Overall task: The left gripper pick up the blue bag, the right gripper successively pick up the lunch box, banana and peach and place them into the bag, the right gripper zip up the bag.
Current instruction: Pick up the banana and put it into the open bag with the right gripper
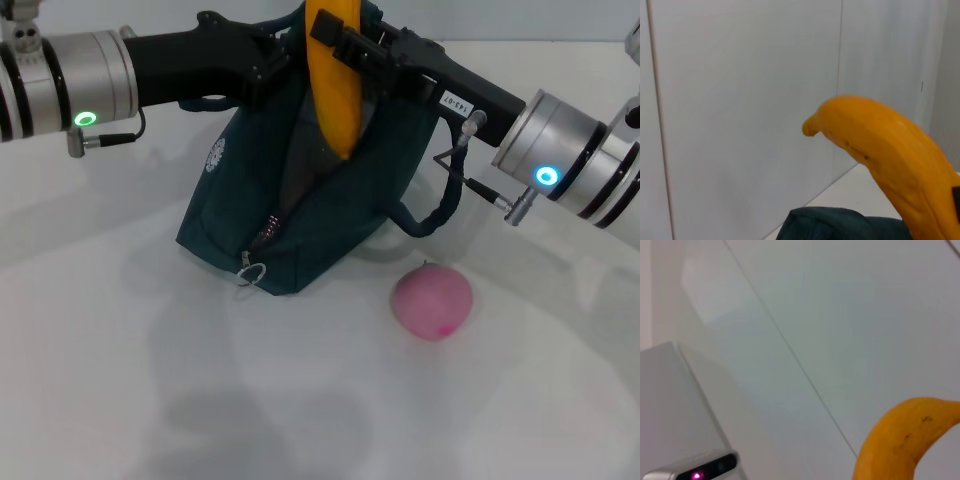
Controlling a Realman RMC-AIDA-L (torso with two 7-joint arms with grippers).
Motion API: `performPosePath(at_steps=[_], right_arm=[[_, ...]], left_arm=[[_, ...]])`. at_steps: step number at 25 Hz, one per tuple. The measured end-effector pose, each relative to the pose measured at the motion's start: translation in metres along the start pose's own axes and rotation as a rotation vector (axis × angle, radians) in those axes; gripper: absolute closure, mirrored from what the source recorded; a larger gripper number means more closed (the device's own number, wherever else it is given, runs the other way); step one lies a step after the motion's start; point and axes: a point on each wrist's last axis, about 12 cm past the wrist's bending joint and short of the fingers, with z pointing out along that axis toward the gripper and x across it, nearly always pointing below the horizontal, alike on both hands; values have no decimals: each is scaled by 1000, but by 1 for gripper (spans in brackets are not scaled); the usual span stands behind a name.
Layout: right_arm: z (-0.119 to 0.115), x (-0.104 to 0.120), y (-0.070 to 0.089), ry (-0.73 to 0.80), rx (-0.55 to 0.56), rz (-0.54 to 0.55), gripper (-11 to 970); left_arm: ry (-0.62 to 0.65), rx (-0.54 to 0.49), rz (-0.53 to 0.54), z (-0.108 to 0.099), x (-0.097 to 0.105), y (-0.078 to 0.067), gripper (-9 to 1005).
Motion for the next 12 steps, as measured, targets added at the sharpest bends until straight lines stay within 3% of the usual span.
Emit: performPosePath(at_steps=[8,12], right_arm=[[1,7,6,20,-25,14,521],[0,10,8,30,-28,11,405]], left_arm=[[7,-1,-16,0,7,0,960],[8,-1,-19,-1,8,0,960]])
